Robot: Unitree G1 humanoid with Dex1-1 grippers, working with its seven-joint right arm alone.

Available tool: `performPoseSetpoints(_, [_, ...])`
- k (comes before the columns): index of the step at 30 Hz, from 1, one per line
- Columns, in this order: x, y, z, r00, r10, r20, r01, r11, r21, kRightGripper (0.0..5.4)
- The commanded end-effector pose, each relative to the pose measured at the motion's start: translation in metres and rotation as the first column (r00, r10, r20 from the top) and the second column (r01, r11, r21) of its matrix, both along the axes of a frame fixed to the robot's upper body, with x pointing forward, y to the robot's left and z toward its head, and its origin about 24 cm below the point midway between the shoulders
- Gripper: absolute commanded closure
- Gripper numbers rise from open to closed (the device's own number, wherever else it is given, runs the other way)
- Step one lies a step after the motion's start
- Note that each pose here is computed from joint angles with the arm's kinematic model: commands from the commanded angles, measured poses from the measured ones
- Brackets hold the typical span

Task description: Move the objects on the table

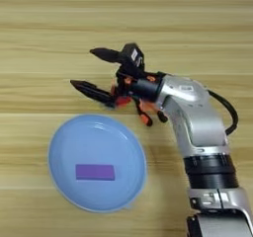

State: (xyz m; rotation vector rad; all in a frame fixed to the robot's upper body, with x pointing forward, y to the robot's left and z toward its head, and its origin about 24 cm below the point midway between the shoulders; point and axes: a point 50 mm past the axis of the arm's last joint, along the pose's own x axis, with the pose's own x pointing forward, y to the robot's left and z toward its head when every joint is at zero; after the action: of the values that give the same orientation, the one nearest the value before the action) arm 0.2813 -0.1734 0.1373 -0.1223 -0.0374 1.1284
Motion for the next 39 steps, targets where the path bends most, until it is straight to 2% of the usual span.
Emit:
performPoseSetpoints(1, [-0.01, -0.002, 0.023, 0.992, 0.086, 0.09, -0.081, 0.995, -0.056, 0.01])
performPoseSetpoints(13, [-0.031, -0.005, -0.001, 0.973, 0.232, -0.009, -0.229, 0.952, -0.203, 0.01])
performPoseSetpoints(18, [-0.046, -0.01, -0.018, 0.946, 0.309, -0.099, -0.324, 0.896, -0.303, 0.01])
performPoseSetpoints(26, [-0.053, -0.016, -0.034, 0.921, 0.352, -0.166, -0.389, 0.842, -0.373, 0.01])
performPoseSetpoints(33, [-0.057, -0.018, -0.052, 0.916, 0.34, -0.212, -0.401, 0.804, -0.439, 0.01])
performPoseSetpoints(39, [-0.056, -0.019, -0.063, 0.919, 0.326, -0.223, -0.394, 0.788, -0.472, 0.01])
